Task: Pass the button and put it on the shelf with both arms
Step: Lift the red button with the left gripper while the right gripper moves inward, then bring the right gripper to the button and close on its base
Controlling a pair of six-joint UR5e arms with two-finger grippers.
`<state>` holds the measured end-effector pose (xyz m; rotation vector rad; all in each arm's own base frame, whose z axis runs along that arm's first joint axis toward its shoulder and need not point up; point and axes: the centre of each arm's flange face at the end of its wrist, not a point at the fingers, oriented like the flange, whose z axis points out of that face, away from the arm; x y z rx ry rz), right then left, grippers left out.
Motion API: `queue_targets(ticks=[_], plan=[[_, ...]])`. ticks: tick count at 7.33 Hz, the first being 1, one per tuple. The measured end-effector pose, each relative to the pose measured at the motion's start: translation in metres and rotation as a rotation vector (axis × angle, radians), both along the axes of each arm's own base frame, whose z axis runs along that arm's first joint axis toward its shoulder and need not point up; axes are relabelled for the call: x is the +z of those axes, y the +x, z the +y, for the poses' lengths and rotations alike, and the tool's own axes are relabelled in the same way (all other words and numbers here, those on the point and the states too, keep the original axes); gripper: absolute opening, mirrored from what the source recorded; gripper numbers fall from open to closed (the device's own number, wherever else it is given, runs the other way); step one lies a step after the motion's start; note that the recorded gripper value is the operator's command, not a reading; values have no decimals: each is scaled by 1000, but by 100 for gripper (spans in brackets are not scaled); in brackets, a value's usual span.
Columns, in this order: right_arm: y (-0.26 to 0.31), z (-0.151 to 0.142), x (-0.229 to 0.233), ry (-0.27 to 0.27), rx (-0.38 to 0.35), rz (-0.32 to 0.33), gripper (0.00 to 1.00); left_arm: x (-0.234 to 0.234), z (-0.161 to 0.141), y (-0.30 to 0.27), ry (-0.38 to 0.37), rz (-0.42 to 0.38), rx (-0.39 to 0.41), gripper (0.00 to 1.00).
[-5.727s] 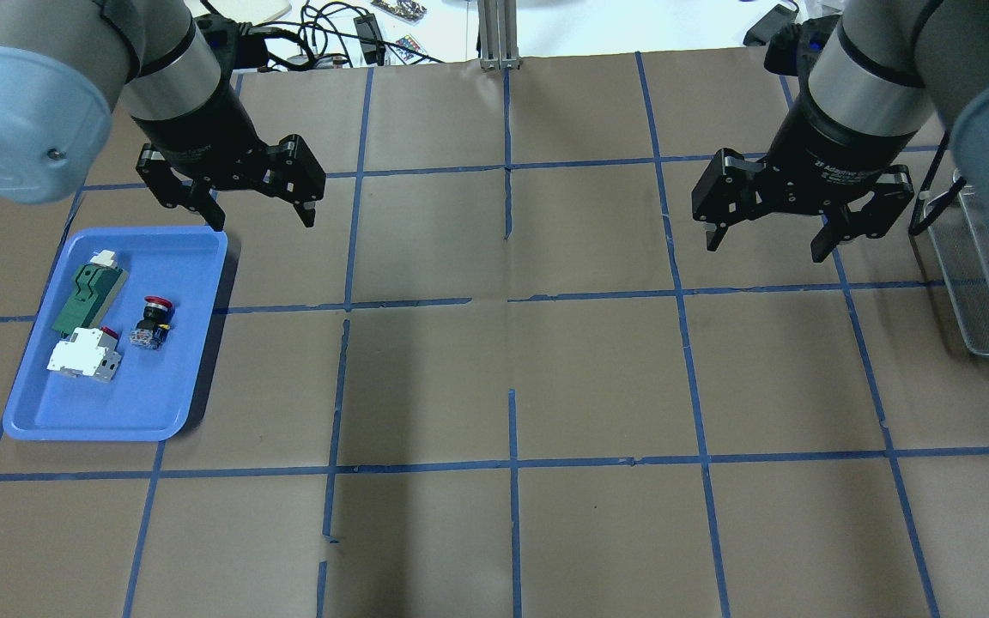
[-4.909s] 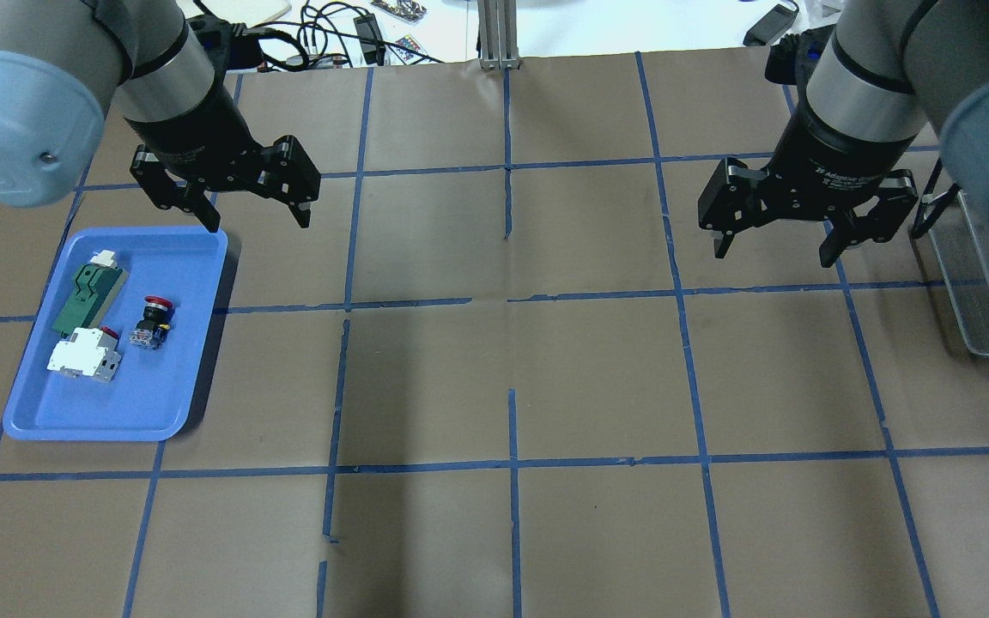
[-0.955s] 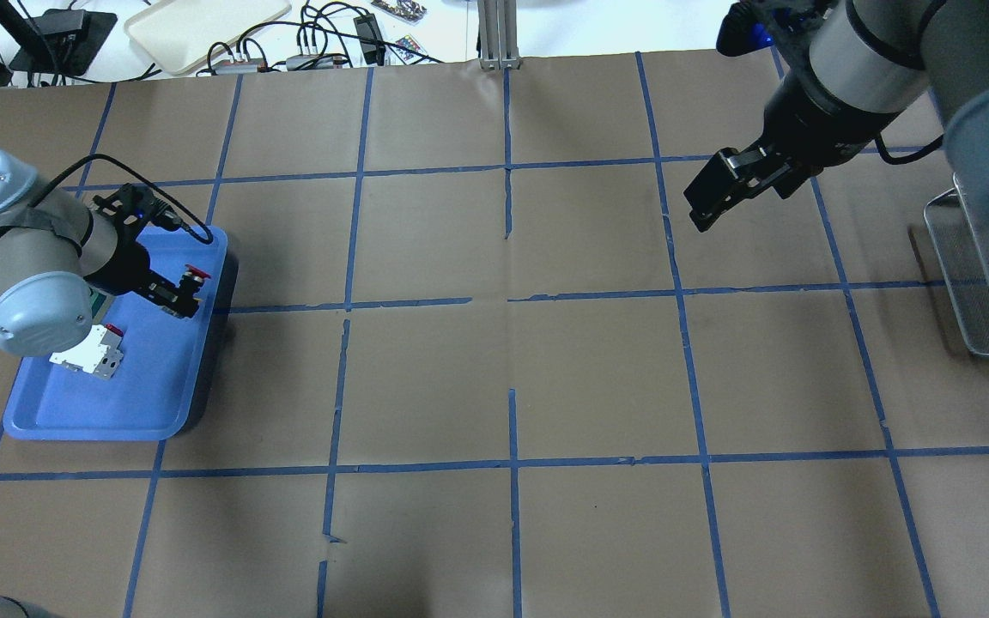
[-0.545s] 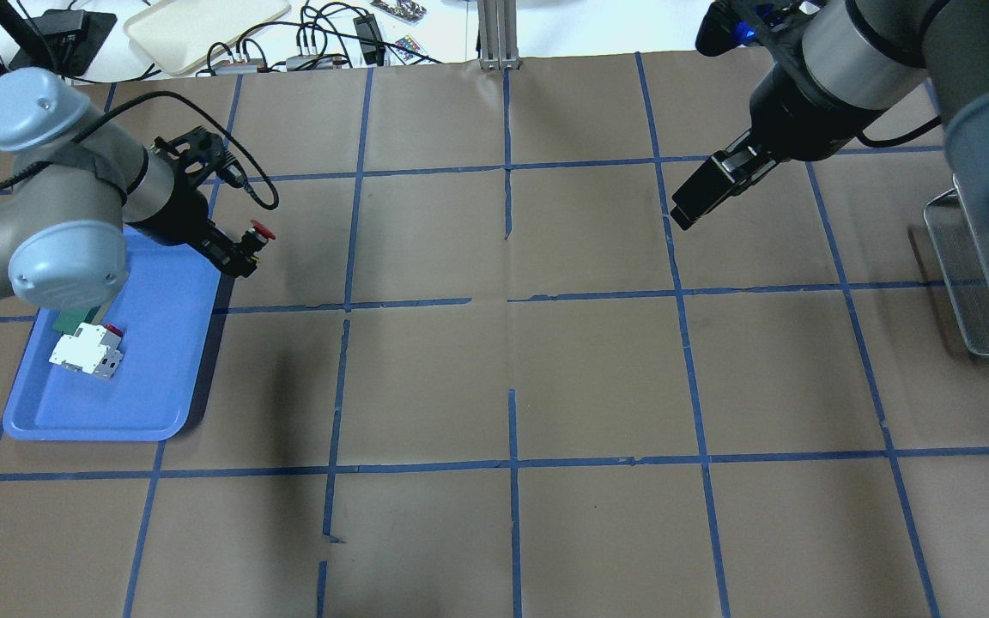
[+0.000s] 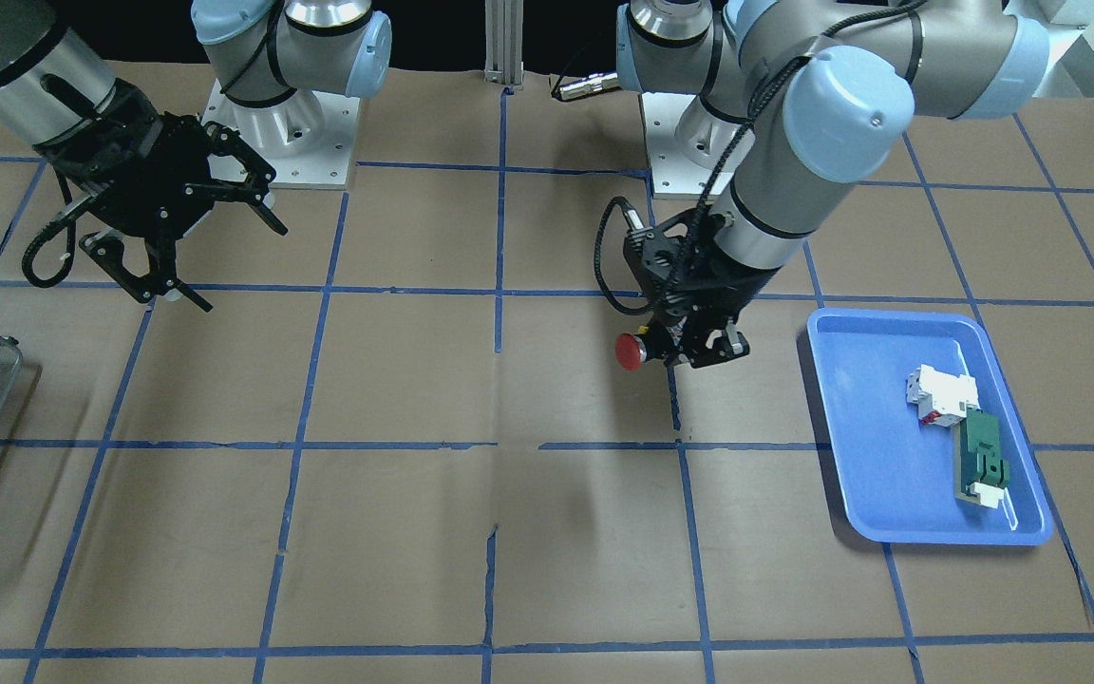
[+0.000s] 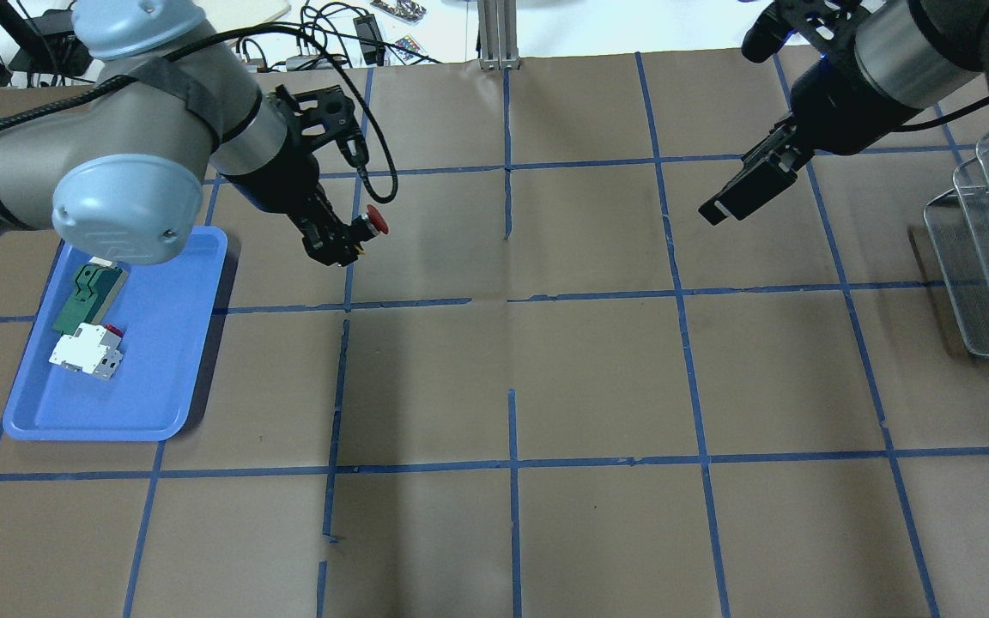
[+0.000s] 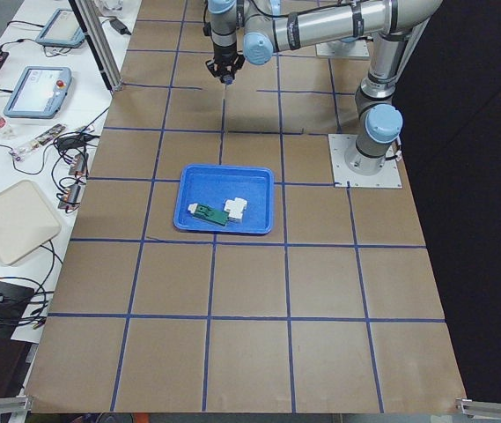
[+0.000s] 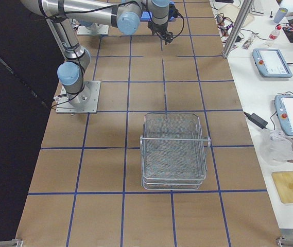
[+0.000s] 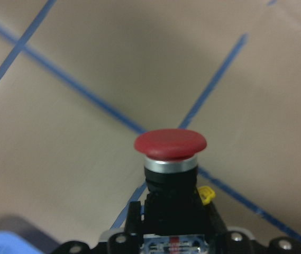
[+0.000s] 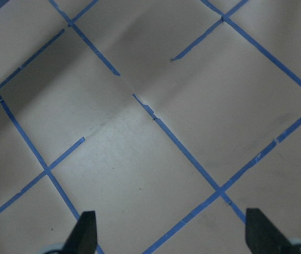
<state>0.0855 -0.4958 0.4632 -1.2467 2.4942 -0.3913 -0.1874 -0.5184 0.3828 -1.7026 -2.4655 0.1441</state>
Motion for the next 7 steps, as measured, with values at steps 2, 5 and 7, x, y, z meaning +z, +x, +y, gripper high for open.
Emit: queue_targets(ticks=[2, 5, 7], plan=[[-6, -4, -1, -97, 175, -36, 100, 14, 19, -52, -30, 38, -124, 0], [-13, -25, -25, -150, 303, -113, 100, 39, 34, -101, -80, 184, -273, 0], [-8, -29, -33, -188, 362, -178, 100, 47, 42, -117, -113, 232, -357, 0]])
